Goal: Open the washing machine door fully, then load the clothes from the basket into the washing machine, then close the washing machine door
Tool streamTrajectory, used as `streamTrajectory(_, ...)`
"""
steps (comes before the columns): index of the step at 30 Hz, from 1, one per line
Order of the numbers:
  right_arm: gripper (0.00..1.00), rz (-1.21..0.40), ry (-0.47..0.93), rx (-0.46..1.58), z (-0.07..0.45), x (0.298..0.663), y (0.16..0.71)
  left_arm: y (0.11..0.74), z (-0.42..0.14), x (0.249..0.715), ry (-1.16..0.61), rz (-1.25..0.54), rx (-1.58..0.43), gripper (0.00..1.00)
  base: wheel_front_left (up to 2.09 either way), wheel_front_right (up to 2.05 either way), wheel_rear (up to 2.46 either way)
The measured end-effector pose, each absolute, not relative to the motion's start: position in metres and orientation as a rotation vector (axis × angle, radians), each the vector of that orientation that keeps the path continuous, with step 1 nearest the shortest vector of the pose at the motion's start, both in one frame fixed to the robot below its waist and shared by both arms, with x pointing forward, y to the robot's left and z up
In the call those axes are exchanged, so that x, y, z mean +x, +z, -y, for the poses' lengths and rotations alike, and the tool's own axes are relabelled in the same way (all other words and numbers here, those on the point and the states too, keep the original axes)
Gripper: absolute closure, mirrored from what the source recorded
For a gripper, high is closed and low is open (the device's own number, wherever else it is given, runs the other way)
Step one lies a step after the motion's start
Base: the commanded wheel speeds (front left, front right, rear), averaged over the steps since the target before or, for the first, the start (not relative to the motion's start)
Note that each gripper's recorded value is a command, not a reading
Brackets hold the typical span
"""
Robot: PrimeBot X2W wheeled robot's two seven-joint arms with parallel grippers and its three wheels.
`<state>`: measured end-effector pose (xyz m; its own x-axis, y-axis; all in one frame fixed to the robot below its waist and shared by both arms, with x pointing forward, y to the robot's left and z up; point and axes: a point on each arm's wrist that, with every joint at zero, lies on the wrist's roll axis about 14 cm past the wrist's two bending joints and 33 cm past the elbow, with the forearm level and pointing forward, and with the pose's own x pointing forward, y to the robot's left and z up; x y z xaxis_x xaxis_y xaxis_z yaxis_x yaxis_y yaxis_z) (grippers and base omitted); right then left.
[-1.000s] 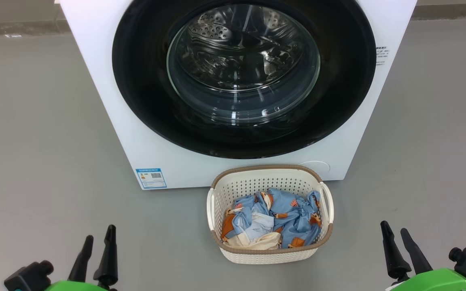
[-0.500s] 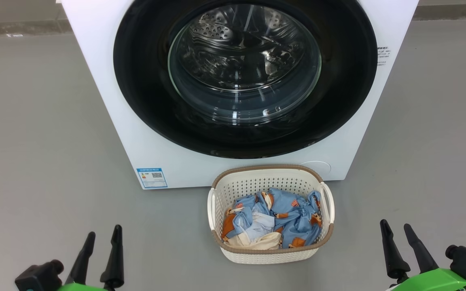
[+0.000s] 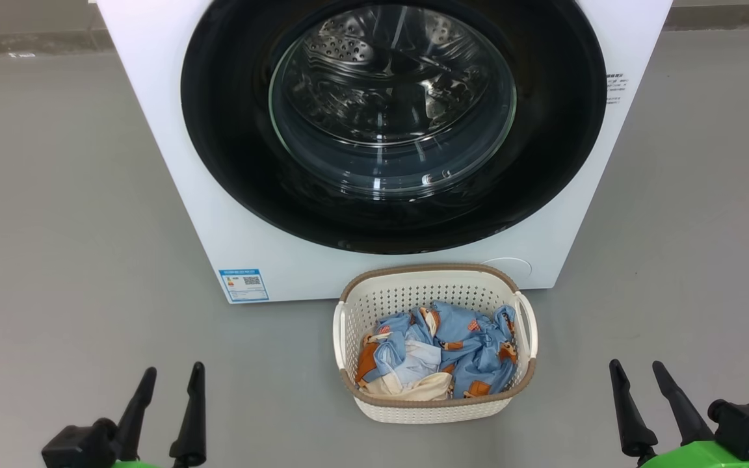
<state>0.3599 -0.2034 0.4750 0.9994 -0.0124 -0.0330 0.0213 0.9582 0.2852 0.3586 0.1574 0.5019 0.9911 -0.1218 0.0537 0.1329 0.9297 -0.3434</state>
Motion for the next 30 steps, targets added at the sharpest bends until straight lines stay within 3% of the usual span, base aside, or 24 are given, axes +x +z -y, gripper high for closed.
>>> streamTrajectory(15, 0.00, -0.009, 0.012, 0.124, 0.2031, 0.3569, 0.4786, 0.5079, -0.1517, 0.3570, -0.171, 0.071, -0.192, 0.00, 0.00, 0.00, 0.00)
streamTrajectory(30, 0.00, -0.011, -0.013, 0.120, 0.2112, 0.3572, 0.4774, 0.5009, -0.1598, 0.3597, -0.145, 0.052, -0.187, 0.00, 0.00, 0.00, 0.00)
